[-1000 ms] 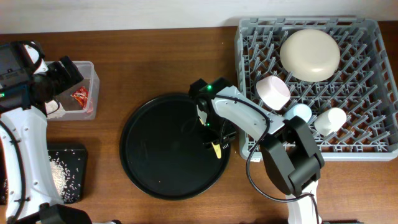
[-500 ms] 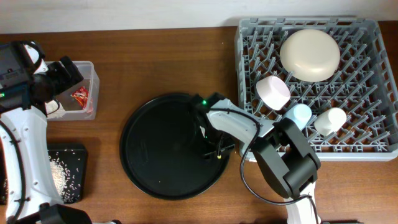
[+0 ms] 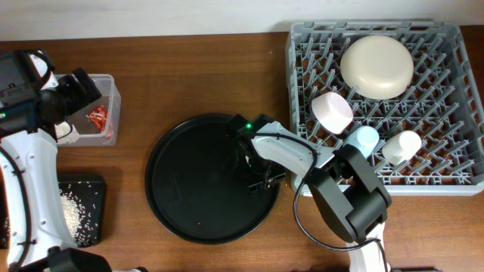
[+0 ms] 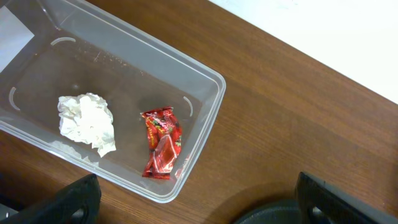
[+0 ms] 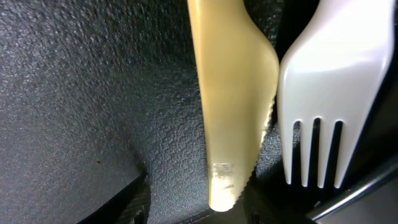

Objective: Sort waste into correct bins and load items into the dishwasher rack

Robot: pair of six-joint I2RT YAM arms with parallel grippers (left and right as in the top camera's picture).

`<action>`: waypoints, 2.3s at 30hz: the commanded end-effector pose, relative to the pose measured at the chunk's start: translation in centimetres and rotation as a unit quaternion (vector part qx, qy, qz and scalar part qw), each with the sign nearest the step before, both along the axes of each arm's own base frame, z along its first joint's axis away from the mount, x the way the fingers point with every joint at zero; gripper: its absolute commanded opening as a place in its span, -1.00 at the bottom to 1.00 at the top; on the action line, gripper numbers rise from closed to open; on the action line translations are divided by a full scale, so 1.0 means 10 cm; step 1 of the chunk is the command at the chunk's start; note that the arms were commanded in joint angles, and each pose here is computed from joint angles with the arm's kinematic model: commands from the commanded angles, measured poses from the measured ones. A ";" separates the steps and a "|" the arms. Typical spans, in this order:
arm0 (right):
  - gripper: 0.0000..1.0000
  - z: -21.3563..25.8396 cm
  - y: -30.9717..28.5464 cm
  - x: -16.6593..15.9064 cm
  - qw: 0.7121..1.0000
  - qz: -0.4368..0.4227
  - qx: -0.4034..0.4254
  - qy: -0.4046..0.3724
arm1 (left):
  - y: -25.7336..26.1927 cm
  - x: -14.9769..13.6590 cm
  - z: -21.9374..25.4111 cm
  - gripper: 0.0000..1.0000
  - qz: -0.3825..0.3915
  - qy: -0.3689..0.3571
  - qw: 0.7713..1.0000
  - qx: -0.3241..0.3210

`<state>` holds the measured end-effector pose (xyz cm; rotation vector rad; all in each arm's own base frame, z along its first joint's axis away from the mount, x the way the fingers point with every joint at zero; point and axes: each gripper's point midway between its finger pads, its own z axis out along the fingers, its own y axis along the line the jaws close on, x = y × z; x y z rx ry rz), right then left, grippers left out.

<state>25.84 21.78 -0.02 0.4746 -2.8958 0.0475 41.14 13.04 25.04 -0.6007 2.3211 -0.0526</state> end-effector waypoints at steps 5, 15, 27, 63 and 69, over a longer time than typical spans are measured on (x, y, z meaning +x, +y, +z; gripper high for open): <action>0.04 0.06 -0.10 0.18 0.998 0.015 -0.024 -0.057 | 0.01 0.01 0.01 0.99 0.000 -0.002 1.000 -0.002; 0.05 0.08 -0.09 0.04 0.999 0.012 -0.023 -0.028 | 0.01 0.01 0.01 0.99 0.000 -0.002 1.000 -0.002; 0.08 0.27 -0.04 0.26 0.997 0.005 -0.026 -0.073 | 0.01 0.01 0.01 0.99 0.000 -0.002 1.000 -0.002; -0.37 0.08 -0.14 0.21 0.996 0.010 -0.034 -0.085 | 0.01 0.01 0.01 0.99 0.000 -0.002 1.000 -0.002; -0.49 0.21 -0.11 0.24 0.995 0.008 -0.022 -0.099 | 0.01 0.01 0.01 0.99 0.000 -0.002 1.000 -0.002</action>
